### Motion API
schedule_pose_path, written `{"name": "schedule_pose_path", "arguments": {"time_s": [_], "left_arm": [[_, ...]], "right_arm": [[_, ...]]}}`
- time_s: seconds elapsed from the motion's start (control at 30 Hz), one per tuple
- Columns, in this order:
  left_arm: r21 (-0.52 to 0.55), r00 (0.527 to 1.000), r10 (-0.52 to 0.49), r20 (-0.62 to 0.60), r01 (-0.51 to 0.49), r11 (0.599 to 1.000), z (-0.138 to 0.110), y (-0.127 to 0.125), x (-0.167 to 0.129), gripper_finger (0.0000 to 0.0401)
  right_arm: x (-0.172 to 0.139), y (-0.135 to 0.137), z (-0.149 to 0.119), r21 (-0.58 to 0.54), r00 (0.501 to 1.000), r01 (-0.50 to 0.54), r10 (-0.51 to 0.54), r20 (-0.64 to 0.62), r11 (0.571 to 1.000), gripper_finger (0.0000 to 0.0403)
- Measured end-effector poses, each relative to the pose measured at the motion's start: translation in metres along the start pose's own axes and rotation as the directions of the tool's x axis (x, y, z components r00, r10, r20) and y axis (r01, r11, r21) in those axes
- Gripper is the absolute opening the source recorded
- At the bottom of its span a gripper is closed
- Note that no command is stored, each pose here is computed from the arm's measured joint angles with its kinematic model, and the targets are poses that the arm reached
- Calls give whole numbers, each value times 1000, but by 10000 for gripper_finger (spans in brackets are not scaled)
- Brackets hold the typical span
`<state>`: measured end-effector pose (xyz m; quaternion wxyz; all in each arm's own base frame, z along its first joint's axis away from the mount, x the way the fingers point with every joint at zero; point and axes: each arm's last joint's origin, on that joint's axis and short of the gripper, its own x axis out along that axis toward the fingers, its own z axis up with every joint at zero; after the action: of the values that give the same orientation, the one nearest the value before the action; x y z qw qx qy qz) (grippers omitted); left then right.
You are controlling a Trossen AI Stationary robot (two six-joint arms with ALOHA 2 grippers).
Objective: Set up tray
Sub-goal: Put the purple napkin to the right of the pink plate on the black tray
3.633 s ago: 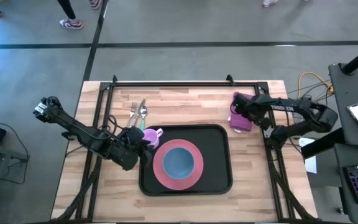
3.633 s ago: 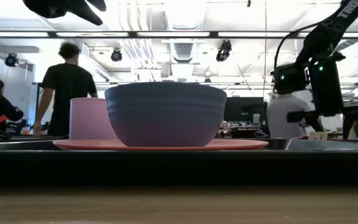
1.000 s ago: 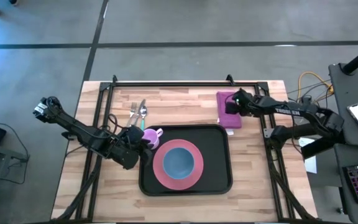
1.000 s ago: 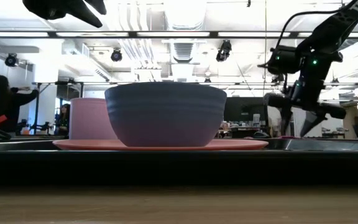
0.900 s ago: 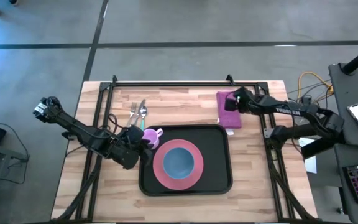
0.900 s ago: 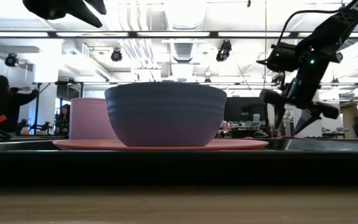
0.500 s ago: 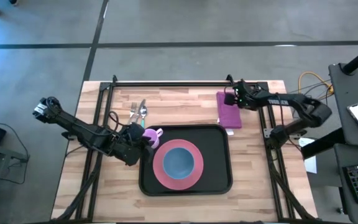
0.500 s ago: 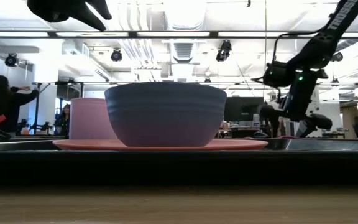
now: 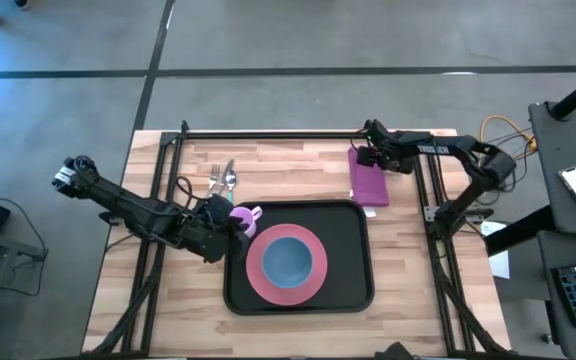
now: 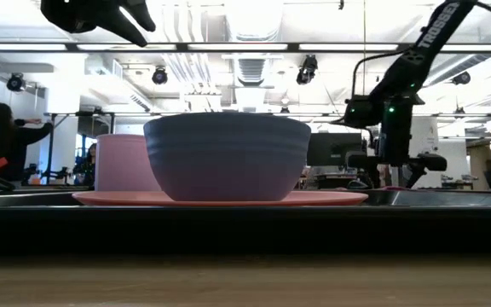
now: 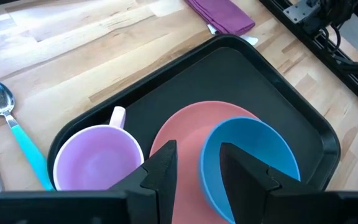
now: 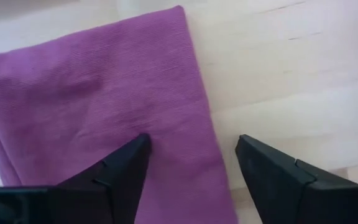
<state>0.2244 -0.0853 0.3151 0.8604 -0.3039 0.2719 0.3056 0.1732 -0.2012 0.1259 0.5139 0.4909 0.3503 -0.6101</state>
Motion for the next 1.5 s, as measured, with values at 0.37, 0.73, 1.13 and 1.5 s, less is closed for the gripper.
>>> {"name": "schedule_pose_path", "arguments": {"time_s": [0.37, 0.73, 1.13, 1.5], "left_arm": [[0, 1000, 0, 0, 0, 1000, 0, 0, 0, 102], [0, 1000, -1, -1, 1, 1000, 0, 0, 0, 102], [1, 1000, -3, -8, 3, 1000, 0, 0, 0, 102], [4, 1000, 0, -9, 0, 1000, -1, 0, 0, 102]], "right_arm": [[-10, 35, 6, -82, 991, -128, 124, -54, 988, 170], [8, 50, 1, -232, 975, -178, 140, -172, 956, 44], [-39, 42, 2, -377, 953, -297, 250, -170, 877, 10], [-123, 19, -9, -349, 907, -411, 415, -69, 842, 9]]}}
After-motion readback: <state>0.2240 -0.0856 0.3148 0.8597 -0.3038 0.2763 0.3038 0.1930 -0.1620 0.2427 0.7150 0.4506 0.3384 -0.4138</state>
